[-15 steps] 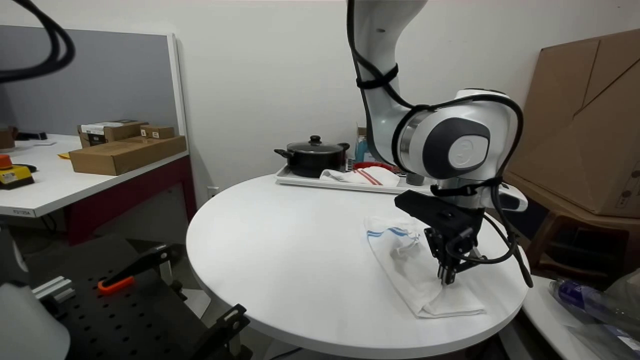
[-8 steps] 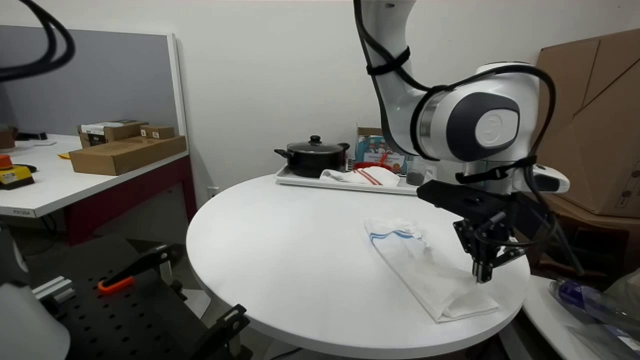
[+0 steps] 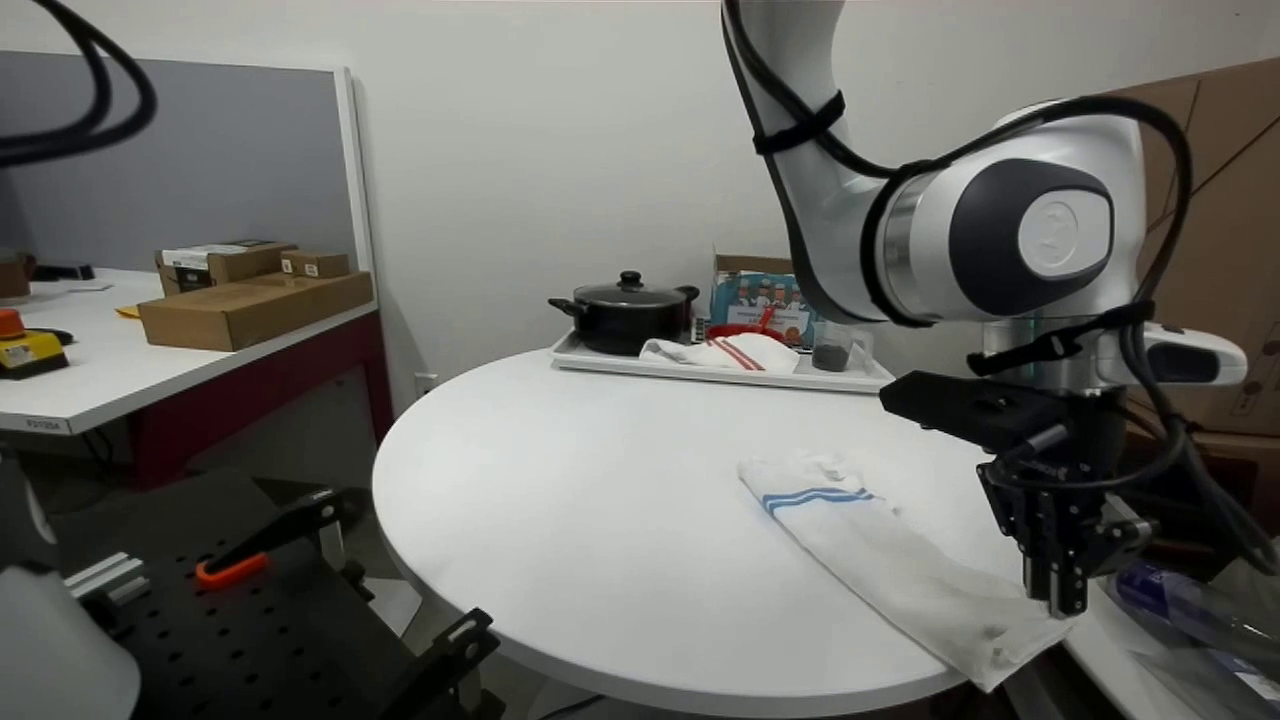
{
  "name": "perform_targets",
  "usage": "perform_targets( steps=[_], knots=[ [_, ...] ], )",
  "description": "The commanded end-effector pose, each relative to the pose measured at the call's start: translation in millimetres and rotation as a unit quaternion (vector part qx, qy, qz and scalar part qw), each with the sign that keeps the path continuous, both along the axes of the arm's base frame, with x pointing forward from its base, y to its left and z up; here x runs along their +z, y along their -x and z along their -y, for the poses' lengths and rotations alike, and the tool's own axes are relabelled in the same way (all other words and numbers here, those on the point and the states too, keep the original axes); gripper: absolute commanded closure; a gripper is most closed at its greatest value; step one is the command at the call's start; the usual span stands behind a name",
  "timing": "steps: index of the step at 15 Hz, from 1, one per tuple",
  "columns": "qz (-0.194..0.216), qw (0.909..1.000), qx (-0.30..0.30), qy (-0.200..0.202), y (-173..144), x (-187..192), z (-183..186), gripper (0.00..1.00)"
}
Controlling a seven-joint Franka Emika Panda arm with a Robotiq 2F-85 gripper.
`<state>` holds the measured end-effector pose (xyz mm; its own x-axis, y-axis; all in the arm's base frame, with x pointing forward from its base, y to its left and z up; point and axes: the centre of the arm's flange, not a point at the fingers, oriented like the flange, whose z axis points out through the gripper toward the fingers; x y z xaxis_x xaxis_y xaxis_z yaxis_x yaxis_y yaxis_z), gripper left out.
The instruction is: Fold the towel on the table
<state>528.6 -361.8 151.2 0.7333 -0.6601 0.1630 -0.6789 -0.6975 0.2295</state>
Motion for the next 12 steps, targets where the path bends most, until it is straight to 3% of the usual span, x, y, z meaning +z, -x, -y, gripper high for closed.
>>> perform_targets(
  steps=[1,6,8,12],
  knots=[
    [-0.009,0.9998,0.009,0.019,1,-11,-17,0.49],
    [-0.020,0.9994,0.019,0.023,-1,-13,-30,0.13],
    [-0.027,0.9995,0.016,0.007,9,-17,-29,0.01],
    [-0.057,0.9980,-0.015,-0.022,47,-19,-6,0.00]
  ],
)
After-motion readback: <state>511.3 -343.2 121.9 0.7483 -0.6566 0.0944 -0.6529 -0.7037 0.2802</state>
